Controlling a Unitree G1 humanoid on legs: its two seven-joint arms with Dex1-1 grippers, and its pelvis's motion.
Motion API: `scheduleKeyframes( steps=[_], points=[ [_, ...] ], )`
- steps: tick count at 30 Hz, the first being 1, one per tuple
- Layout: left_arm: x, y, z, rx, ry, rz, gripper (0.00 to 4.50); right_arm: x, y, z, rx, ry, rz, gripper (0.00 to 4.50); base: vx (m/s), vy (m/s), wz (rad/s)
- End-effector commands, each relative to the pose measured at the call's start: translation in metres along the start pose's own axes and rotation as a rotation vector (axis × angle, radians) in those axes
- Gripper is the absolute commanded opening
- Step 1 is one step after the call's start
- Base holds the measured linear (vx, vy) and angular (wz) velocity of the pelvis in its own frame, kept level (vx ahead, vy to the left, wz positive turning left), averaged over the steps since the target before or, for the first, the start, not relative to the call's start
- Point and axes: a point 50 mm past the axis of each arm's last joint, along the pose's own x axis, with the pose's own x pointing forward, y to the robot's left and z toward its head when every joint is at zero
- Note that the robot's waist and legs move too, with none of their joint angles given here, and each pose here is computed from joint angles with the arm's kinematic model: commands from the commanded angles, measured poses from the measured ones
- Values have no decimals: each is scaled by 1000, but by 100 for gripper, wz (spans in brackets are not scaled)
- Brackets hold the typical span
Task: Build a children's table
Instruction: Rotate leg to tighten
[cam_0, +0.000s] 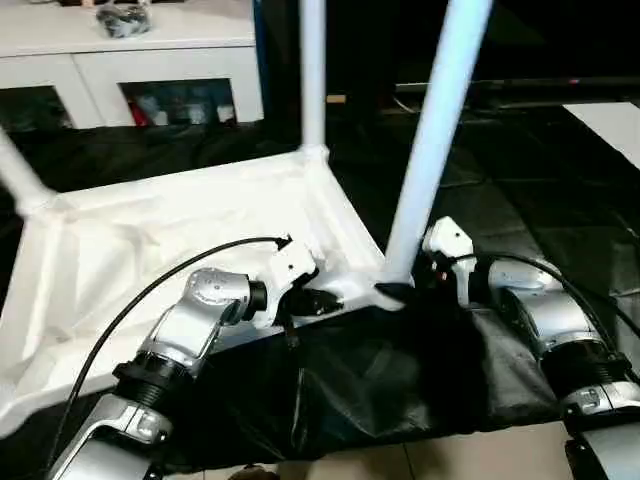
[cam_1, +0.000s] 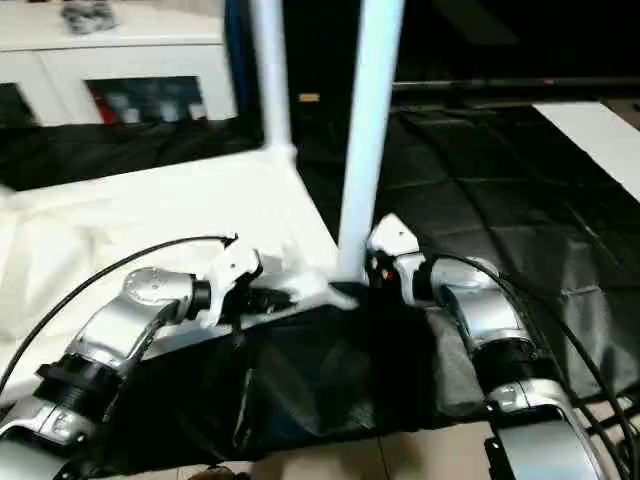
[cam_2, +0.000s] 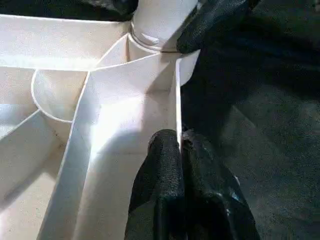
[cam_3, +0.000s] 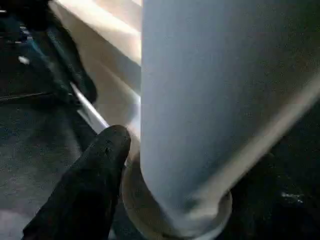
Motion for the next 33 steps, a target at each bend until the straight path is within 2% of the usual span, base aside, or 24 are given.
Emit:
scheduleKeyframes(
  steps=[1, 5, 7, 10, 12, 17, 20, 24, 26, 27, 28, 29, 30, 32, 33],
  points=[
    [-2, -3, 15, 67, -48, -43, 0, -3, 7, 0, -26, 27, 91, 295, 0, 0, 0],
    [-5, -4, 13, 66, -40, -54, 0, -5, 10, -1, -17, 33, 130, 277, 0, 0, 0],
    [-6, -4, 13, 65, -37, -60, 0, -5, 11, -1, -10, 30, 141, 239, 0, 0, 0],
    [-7, -5, 12, 65, -31, -68, 0, -5, 12, -2, -11, 34, 160, 231, 0, 0, 0],
    [-8, -5, 11, 62, -30, -72, 0, -4, 15, -3, -4, 30, 172, 208, 0, 0, 0],
    [-6, -6, 10, 56, -28, -69, 0, 0, 23, -9, 46, 18, 207, 202, 0, 0, 0],
    [0, -4, 13, 48, -40, -11, 0, 6, 31, -16, 87, 7, 200, 200, 0, 0, 0],
    [10, 3, 17, 34, -46, 85, 0, 18, 30, -21, 118, -16, 80, 200, 0, 0, 0],
    [18, 6, 21, 19, -51, 142, 0, 30, 25, -24, 160, -22, -68, 199, 0, 0, 0],
    [18, 6, 21, 19, -51, 142, 0, 30, 25, -24, 160, -22, -68, 199, 0, 0, 0],
    [29, 11, 29, -9, -70, 243, 0, 47, 16, -26, 246, -33, -299, 199, 0, 0, 0],
    [29, 11, 29, -9, -70, 243, 0, 47, 16, -26, 246, -33, -299, 198, -55, 15, -9],
    [38, 14, 35, -25, -85, 307, 0, 61, 15, -25, 308, -36, -431, 198, -58, 28, -11],
    [43, 15, 39, -29, -96, 330, 0, 70, 15, -23, 352, -35, -503, 198, -29, 14, -6],
    [47, 14, 43, -28, -111, 335, 0, 79, 17, -18, 384, -50, -538, 198, 0, 0, 0]
  ],
)
